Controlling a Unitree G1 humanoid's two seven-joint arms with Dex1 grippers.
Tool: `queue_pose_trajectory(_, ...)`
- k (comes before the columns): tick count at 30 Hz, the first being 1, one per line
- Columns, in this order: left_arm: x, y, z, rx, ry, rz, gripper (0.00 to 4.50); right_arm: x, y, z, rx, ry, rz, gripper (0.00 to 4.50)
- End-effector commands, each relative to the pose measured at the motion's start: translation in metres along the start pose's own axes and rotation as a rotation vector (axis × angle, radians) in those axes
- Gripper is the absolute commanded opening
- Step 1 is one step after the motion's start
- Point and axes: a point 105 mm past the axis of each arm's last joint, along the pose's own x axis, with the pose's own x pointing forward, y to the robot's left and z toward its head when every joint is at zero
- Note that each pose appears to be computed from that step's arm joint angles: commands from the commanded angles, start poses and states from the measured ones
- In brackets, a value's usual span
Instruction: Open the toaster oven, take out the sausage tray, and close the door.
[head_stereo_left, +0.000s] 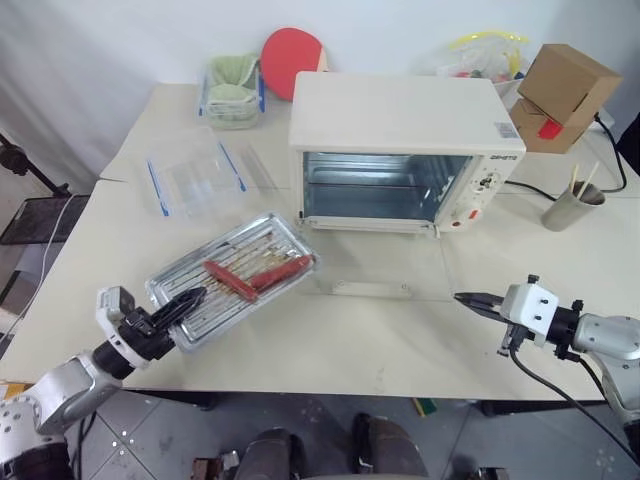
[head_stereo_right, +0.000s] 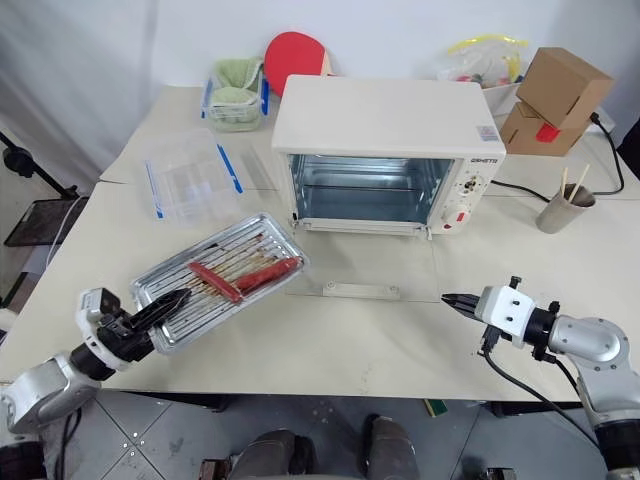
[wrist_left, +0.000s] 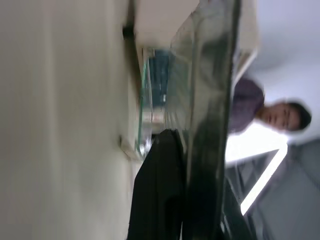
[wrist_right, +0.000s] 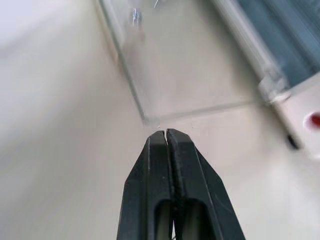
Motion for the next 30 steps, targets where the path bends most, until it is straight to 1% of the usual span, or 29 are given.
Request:
queue_pose_trajectory(1,-0.021,-0.004,0.008,0.016,-0.190,-0.030,0.00,0.012,0.004,-0.009,0.095,-0.027,0.058,0.06)
queue_pose_trajectory(4,-0.024,-0.003,0.008,0.008,-0.282,-0.045,0.00,0.023,0.000,-0.004,0.155,-0.085,0.053,0.06)
queue_pose_trajectory(8,-0.026,-0.001,0.001,-0.008,-0.346,-0.049,0.00,0.031,-0.006,0.017,0.199,-0.213,0.060,0.06)
queue_pose_trajectory(10,-0.026,0.000,-0.003,-0.015,-0.357,-0.047,0.00,0.030,-0.011,0.028,0.225,-0.281,0.049,0.06)
queue_pose_trajectory(15,-0.029,0.001,-0.010,-0.016,-0.337,-0.051,0.00,0.018,-0.027,0.052,0.283,-0.388,-0.016,0.06)
queue_pose_trajectory(17,-0.031,0.001,-0.007,-0.009,-0.336,-0.043,0.00,0.010,-0.041,0.070,0.281,-0.483,-0.074,0.06)
queue_pose_trajectory(19,-0.031,0.000,-0.005,-0.003,-0.335,-0.044,0.00,0.004,-0.049,0.083,0.281,-0.551,-0.113,0.06)
queue_pose_trajectory(23,-0.030,-0.002,-0.011,0.015,-0.272,-0.034,0.00,-0.006,-0.071,0.109,0.305,-0.621,-0.168,0.06)
queue_pose_trajectory(25,-0.027,-0.002,-0.013,0.018,-0.235,-0.026,0.00,-0.009,-0.072,0.121,0.347,-0.658,-0.129,0.06)
queue_pose_trajectory(27,-0.022,-0.001,-0.017,0.021,-0.185,-0.014,0.00,-0.012,-0.072,0.125,0.359,-0.666,-0.133,0.06)
queue_pose_trajectory(30,-0.015,0.001,-0.023,0.021,-0.086,0.006,0.00,-0.015,-0.058,0.120,0.385,-0.626,-0.097,0.06)
